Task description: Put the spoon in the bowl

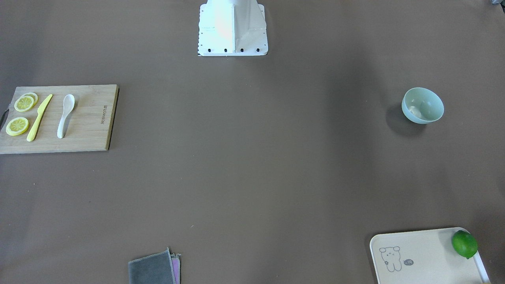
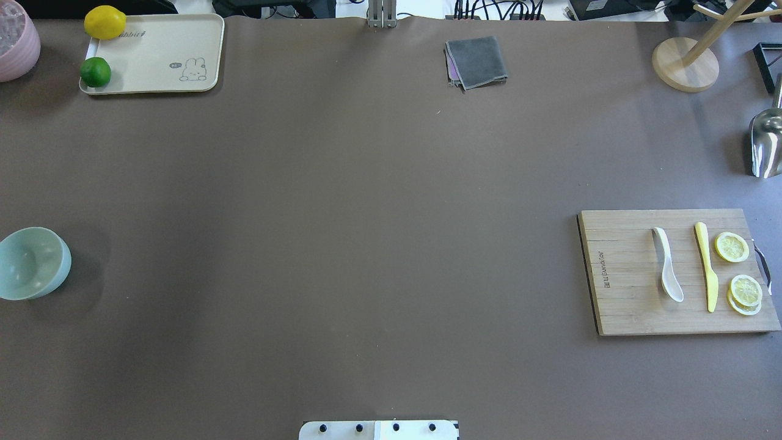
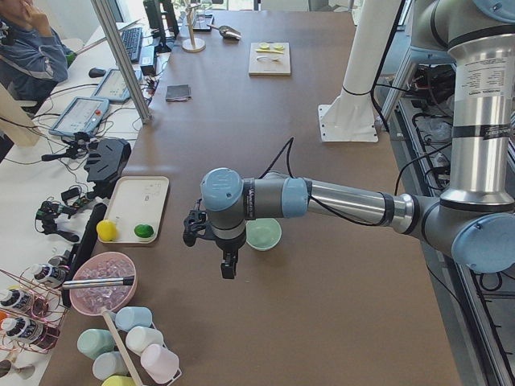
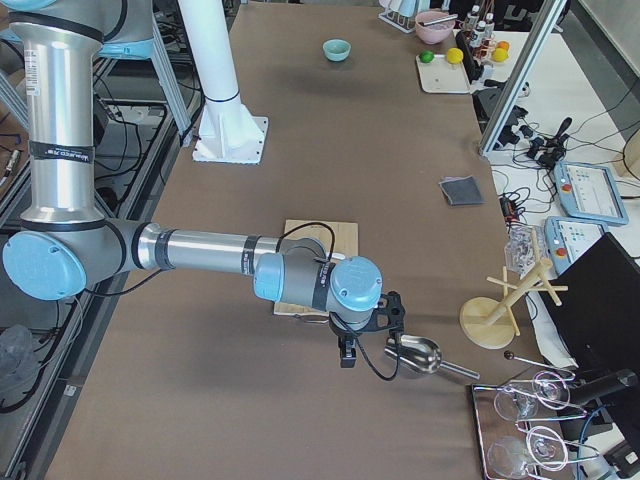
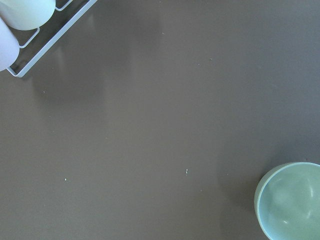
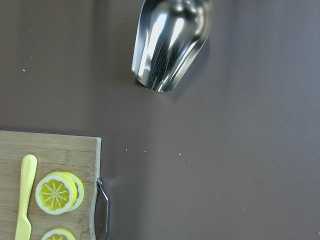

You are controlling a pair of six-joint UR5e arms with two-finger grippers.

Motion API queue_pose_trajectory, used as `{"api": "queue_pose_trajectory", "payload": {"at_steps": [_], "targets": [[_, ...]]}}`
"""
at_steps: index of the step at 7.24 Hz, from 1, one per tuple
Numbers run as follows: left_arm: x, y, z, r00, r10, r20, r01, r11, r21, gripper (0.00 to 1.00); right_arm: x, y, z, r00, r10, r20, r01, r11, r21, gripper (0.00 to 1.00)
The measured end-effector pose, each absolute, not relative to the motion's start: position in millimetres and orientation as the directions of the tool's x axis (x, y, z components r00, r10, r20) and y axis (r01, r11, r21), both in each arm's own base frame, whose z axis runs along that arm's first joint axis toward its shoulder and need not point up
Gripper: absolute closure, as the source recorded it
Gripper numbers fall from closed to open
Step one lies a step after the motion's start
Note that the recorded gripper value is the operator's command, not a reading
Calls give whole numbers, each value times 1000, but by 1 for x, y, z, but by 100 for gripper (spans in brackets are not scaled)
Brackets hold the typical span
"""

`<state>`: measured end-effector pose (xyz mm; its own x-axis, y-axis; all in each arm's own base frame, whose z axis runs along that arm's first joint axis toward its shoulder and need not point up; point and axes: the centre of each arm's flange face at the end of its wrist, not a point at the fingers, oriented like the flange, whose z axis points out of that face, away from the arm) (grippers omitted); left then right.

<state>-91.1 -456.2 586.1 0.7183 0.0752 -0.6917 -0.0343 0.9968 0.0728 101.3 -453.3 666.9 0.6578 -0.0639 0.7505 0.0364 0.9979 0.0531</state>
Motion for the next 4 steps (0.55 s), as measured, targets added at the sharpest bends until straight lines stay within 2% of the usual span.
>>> {"api": "queue_pose_trajectory", "payload": {"at_steps": [4], "targets": [[-91, -457, 565, 721, 118, -683, -37, 991, 132, 2, 101, -456, 656, 658, -85, 748, 39, 996, 80, 0]]}}
